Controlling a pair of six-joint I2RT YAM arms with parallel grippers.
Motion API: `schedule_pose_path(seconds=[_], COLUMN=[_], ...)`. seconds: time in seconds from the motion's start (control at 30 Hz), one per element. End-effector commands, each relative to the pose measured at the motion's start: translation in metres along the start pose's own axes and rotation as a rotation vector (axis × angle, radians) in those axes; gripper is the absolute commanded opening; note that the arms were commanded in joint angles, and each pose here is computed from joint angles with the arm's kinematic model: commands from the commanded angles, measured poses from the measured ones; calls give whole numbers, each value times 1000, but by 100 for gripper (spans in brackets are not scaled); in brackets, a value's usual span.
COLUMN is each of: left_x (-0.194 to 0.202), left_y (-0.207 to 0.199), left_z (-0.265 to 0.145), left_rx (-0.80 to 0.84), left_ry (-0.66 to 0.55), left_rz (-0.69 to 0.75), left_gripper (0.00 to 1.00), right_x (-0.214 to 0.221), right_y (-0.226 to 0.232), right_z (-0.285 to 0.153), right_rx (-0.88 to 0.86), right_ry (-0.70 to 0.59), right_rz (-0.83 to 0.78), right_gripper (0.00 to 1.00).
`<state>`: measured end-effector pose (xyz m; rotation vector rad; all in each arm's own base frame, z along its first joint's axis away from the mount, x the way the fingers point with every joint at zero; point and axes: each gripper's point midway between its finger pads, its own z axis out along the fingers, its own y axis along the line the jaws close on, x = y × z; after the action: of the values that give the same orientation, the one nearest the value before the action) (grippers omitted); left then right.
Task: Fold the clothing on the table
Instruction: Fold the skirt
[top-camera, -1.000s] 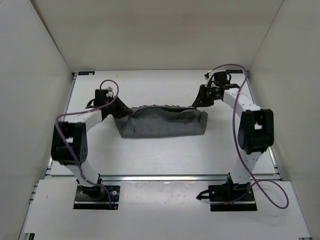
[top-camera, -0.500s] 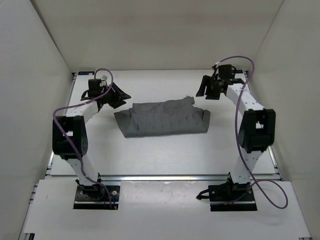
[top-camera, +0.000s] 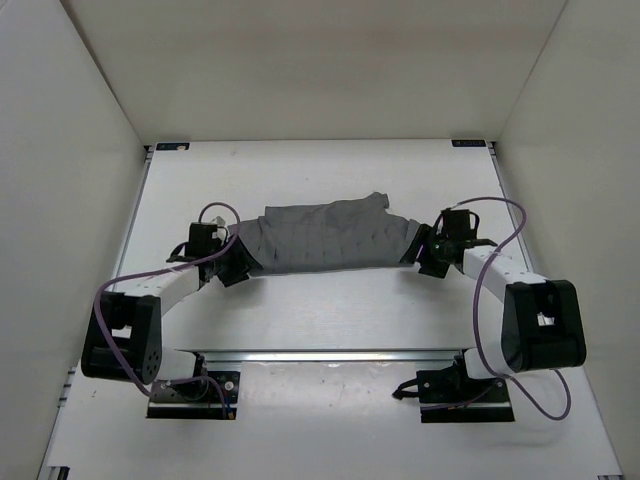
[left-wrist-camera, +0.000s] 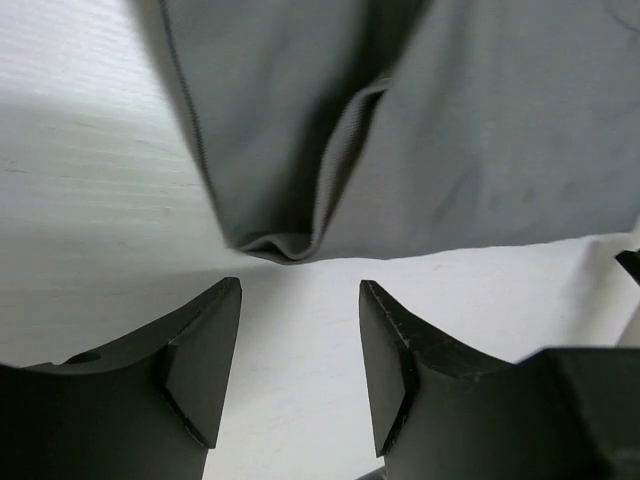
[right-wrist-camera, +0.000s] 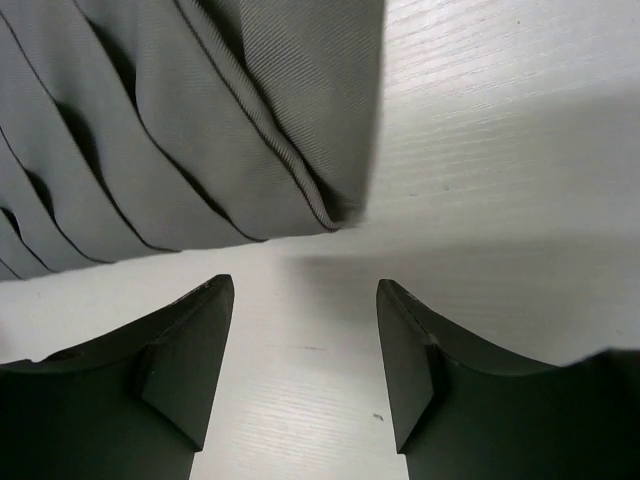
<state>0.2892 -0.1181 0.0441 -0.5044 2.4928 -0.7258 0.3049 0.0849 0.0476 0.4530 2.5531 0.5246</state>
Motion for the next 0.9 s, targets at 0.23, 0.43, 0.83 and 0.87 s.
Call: schedule_pose_path(seconds=[0.23, 0.43, 0.83, 0.87], left_x=[-3, -10, -2, -2], left_y=[10, 27, 14, 11], left_z=[21, 21, 24, 24], left_rx=[-75, -158, -115, -108], left_ry=[-54, -104, -71, -75], left_rz=[17, 31, 76, 80], left_gripper=[61, 60, 0, 0], right_x=[-34, -29, -74, -83], right_y=[8, 16, 25, 33], right_z=[26, 39, 2, -5], right_rx=[-74, -101, -141, -168], right_ry=[-125, -81, -169, -188], right_rz=[109, 114, 13, -16], right_gripper=[54, 30, 0, 0])
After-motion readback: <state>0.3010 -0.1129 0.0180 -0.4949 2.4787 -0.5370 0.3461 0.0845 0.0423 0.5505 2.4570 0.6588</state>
